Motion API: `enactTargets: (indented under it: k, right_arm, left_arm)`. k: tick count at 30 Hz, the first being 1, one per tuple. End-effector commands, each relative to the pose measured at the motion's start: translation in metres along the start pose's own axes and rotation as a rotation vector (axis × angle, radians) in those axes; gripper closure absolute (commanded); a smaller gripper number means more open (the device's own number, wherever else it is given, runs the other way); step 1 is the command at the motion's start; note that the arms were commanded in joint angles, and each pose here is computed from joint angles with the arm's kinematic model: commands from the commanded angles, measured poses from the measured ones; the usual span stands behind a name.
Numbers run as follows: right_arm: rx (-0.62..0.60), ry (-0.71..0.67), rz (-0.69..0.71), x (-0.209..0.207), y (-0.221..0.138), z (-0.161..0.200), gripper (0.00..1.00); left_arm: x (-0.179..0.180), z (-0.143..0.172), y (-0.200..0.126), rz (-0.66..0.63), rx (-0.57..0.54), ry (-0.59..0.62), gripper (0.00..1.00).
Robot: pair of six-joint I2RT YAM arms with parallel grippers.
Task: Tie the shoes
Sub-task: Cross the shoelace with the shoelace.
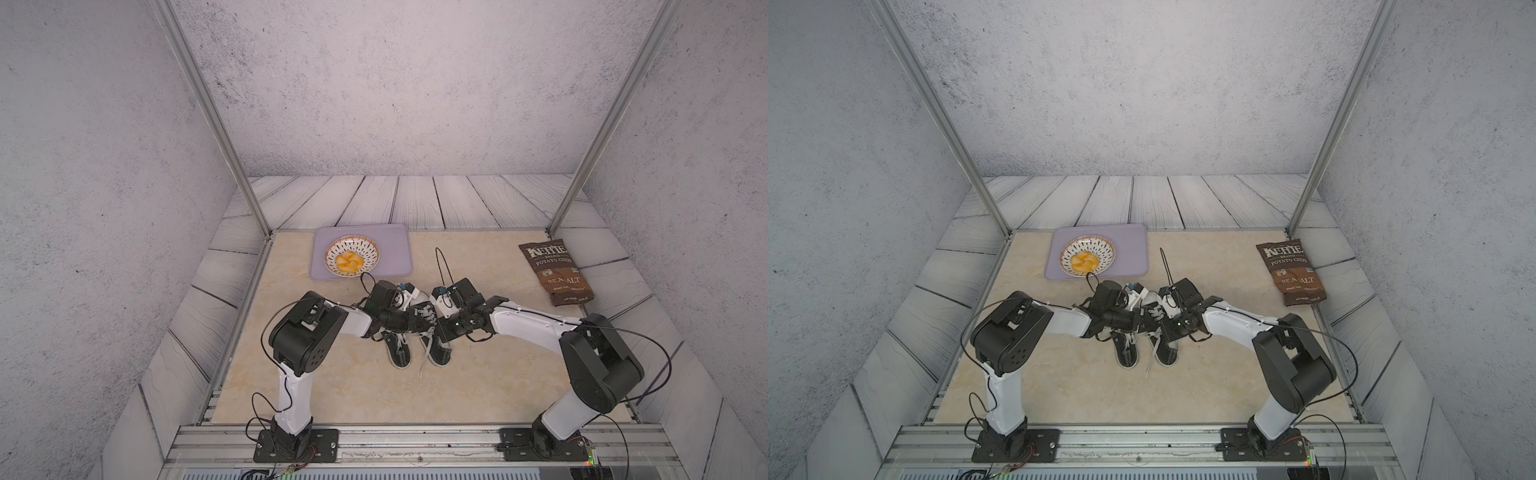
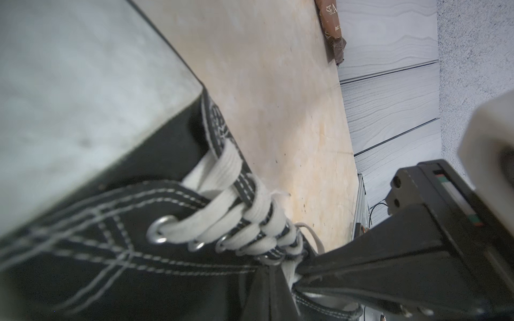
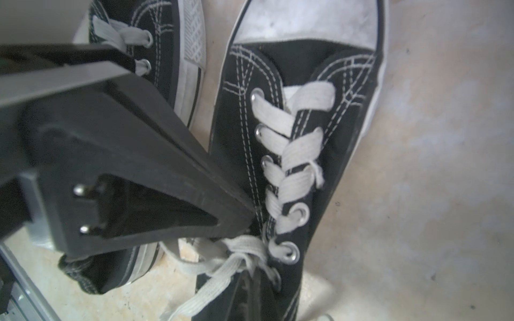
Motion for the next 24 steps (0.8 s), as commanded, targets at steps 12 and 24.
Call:
enactTargets:
  k: [12, 24]
  right_arm:
    - [0.005, 0.006, 0.043, -0.006, 0.0, 0.005, 1.0]
    - [0.005, 0.004, 0.044, -0.006, 0.001, 0.004, 1.0]
  left_arm:
    - [0.004, 0.016, 0.003, 0.052, 0.097, -0.021, 1.0]
    - [0.003, 0.01, 0.009, 0.125, 0.074, -0.047, 0.94]
Point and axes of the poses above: each gripper's point midway between its finger pads, its own y axis out along the fingers, its own x axis along the line the jaws close on, z = x × y, the point moved 5 cm from there along -y, back along the fingers
